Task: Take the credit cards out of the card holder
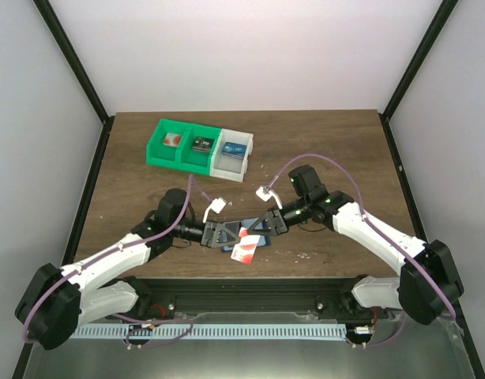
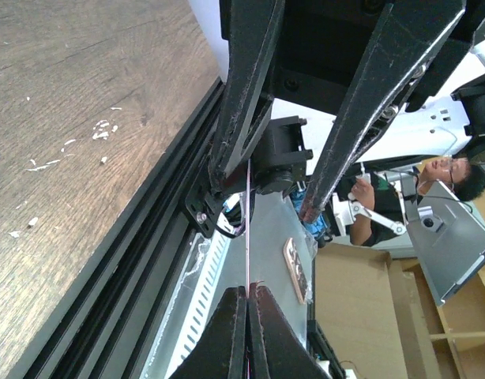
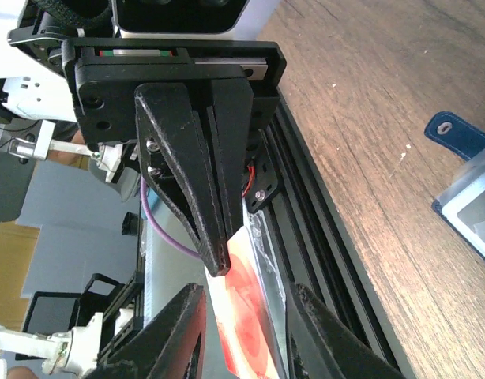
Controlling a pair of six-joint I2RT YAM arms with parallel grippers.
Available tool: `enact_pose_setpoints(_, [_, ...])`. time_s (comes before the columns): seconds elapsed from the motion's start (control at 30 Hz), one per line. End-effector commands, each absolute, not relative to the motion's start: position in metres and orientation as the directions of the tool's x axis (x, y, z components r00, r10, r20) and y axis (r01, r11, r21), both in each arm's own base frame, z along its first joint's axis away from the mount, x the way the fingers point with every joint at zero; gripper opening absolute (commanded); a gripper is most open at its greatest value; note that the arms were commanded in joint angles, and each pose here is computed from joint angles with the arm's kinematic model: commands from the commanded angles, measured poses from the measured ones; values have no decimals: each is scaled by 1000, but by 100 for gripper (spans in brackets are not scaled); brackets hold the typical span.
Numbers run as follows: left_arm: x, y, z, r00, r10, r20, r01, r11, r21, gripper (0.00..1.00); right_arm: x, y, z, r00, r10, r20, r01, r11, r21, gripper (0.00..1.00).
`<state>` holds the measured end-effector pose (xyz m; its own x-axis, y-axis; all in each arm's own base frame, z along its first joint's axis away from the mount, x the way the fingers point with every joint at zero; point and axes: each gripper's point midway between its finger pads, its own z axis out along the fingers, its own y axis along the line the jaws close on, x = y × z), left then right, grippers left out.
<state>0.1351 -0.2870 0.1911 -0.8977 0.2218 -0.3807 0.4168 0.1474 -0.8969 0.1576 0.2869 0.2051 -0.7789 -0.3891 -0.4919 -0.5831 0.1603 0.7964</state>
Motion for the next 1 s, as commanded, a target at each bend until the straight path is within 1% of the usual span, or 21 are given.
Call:
enact_pose_setpoints(0.0, [132, -288, 201, -872, 230, -432, 464, 108, -879, 0, 149, 286, 210, -769, -402, -497, -577, 101, 811, 29])
enact_pose_setpoints(0.13, [133, -289, 205, -867, 236, -439, 472, 107, -875, 0, 147, 287, 214, -765, -405, -500, -574, 79, 815, 28])
enact_pose_setpoints(0.2, [134, -290, 207, -865, 233, -444, 476, 106, -873, 0, 147, 287, 213, -766, -406, -498, -574, 82, 815, 25])
enact_pose_setpoints(0.3, [136, -290, 210, -863, 227, -451, 482, 106, -870, 0, 147, 287, 214, -765, -405, -500, -576, 84, 813, 14])
enact_pose_setpoints(0.5, [138, -289, 220, -855, 198, -479, 505, 106, -857, 0, 143, 286, 216, -760, -405, -509, -578, 61, 814, 4])
enact_pose_setpoints(0.53, [139, -289, 222, -855, 192, -482, 507, 109, -855, 2, 143, 286, 217, -760, -403, -511, -578, 59, 814, 2])
enact_pose_setpoints(0.6, [143, -287, 221, -860, 178, -479, 504, 139, -853, 16, 144, 286, 220, -759, -394, -519, -583, 57, 810, 1])
enact_pose_setpoints(0.67, [150, -285, 223, -864, 146, -483, 503, 181, -845, 33, 149, 287, 224, -765, -369, -528, -590, 73, 804, 1])
enact_pose_setpoints(0.73, [164, -278, 230, -867, 67, -493, 494, 244, -835, 47, 158, 289, 227, -781, -328, -531, -590, 109, 800, 0])
enact_pose_setpoints(0.8, [181, -265, 242, -860, -48, -508, 472, 300, -829, 55, 170, 290, 236, -800, -260, -541, -586, 145, 797, 1])
enact_pose_setpoints(0.87, [194, -250, 258, -845, -176, -504, 432, 328, -840, 61, 183, 292, 244, -830, -169, -532, -556, 181, 811, 1])
enact_pose_setpoints(0.97, [204, -234, 274, -817, -326, -476, 377, 321, -869, 68, 198, 292, 259, -867, -22, -498, -493, 175, 852, 1])
